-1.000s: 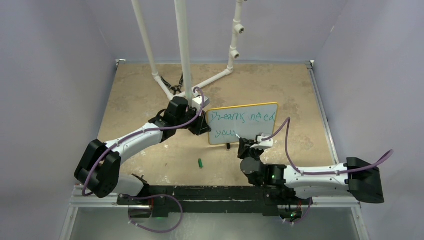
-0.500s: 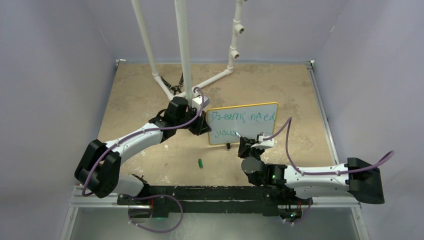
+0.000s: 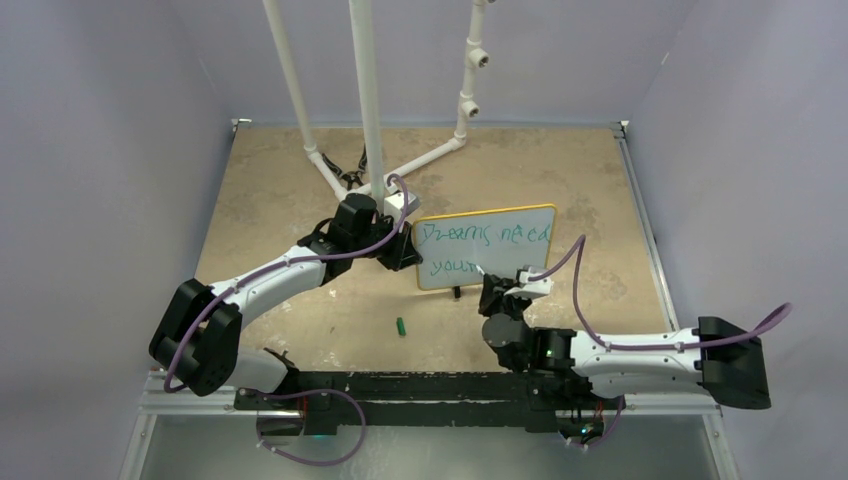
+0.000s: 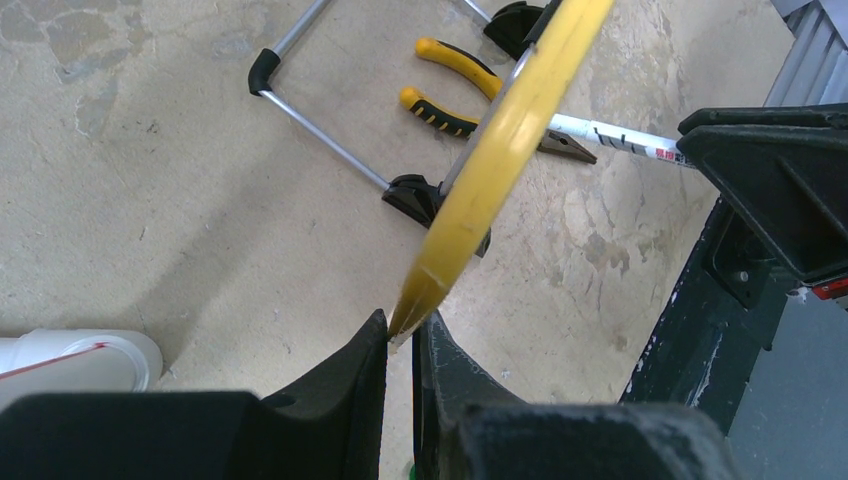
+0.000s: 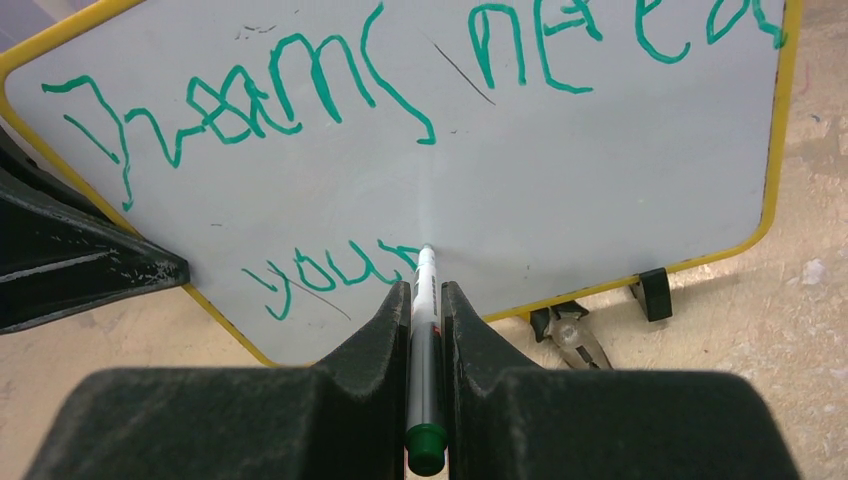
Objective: Write a sentence on the whiteboard
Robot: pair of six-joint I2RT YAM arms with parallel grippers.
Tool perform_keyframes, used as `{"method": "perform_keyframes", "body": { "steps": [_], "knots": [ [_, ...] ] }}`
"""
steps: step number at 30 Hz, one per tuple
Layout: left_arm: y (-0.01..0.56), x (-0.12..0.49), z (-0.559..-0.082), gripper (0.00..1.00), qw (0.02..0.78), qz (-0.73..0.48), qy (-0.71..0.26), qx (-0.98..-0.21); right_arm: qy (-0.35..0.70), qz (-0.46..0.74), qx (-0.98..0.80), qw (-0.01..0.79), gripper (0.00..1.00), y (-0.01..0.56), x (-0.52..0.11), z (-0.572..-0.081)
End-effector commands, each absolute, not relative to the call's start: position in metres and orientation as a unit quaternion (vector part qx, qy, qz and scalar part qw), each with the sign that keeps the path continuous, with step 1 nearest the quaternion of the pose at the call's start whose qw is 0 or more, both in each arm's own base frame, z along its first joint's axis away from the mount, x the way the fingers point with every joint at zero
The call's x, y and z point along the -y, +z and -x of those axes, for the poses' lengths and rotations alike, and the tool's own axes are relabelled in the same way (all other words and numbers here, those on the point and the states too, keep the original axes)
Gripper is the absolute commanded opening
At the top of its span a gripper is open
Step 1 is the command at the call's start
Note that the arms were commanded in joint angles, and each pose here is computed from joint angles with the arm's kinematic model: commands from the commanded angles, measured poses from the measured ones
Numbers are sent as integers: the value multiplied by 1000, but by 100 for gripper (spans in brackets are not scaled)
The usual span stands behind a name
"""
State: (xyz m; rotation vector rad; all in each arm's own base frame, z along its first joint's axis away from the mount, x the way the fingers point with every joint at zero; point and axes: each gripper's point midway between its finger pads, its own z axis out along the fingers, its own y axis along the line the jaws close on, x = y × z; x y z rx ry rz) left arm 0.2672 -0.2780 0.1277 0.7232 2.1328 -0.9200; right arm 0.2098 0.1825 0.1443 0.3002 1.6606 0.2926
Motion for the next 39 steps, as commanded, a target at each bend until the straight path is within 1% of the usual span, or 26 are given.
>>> {"method": "perform_keyframes", "body": {
  "steps": [1,5,6,11,14,17,20,28,31,39],
  "knots": [
    [147,283,-274,0,367,-283,-357,-811,137,-169,-712,667,0,170,-176,-214],
    [148,282,-276,0,368,-282,-351,-813,172,-144,-711,667,0,189,-179,-210],
    [148,281,-276,1,370,-282,-349,-814,186,-136,-709,666,0,195,-180,-209],
    [154,277,-279,25,380,-281,-335,-815,232,-79,-711,660,0,217,-186,-199],
    [160,274,-283,37,390,-280,-325,-815,238,-60,-716,654,0,226,-185,-195],
    [171,271,-285,53,399,-280,-316,-814,234,-40,-723,649,0,232,-186,-192],
    [185,268,-291,65,414,-277,-301,-813,230,-28,-729,644,0,233,-187,-190],
    [215,256,-302,76,432,-275,-261,-818,250,-12,-725,642,0,236,-189,-194],
    [228,258,-303,80,437,-285,-259,-813,258,-9,-720,644,0,239,-186,-204],
    [271,268,-318,81,471,-294,-265,-788,254,-36,-719,646,0,238,-165,-216]
  ]
}}
